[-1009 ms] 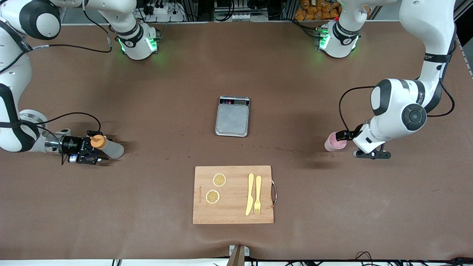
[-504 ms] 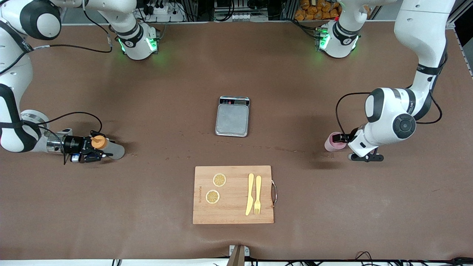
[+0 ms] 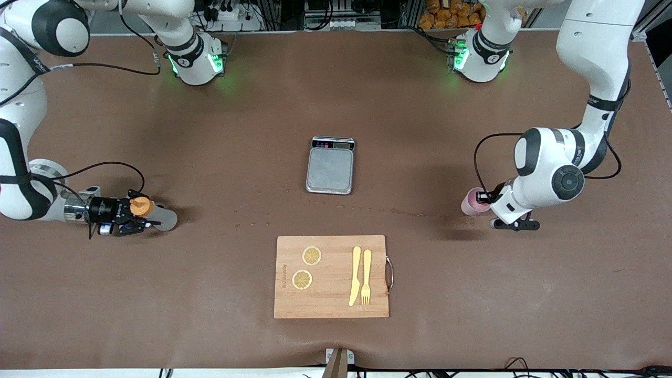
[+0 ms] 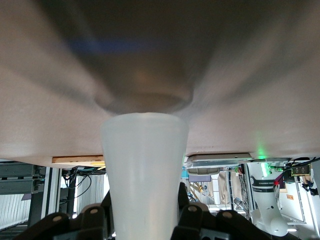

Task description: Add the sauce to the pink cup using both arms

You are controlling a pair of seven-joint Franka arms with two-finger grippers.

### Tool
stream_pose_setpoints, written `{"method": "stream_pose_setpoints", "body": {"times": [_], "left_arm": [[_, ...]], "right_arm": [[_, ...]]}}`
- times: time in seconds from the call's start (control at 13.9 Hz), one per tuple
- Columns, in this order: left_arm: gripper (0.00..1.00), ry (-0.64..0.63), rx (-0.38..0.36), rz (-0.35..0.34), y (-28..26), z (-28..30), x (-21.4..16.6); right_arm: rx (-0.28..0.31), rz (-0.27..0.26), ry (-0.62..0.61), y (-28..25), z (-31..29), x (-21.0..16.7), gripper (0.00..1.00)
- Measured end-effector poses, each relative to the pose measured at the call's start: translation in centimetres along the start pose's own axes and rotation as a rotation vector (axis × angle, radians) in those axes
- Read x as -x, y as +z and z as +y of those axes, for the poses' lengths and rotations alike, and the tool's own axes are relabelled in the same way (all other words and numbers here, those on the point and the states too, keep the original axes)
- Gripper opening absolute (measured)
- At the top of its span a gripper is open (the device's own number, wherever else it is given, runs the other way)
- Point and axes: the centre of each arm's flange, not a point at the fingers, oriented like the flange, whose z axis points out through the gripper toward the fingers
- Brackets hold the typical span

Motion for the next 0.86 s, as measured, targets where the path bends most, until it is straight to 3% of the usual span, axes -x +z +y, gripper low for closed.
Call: {"method": "stream_pose_setpoints", "body": {"times": [0.14, 0.36, 0.86], "left_arm": [[0.03, -0.004, 0.001, 0.006, -0.2, -0.2, -0.2], [0.04, -0.01, 0.003, 0.031, -1.4, -0.6, -0.6], [0.04, -0.021, 0.023, 0.106, -8.6, 0.0, 0.3]], "right_arm": [[0.015, 0.022, 0.016, 0.5, -1.2, 2.3, 0.48], [0.043, 0.067, 0.019, 1.1, -2.3, 5.5, 0.48], [0.092, 0.295, 0.066, 3.9, -5.1, 15.1, 0.47]]}}
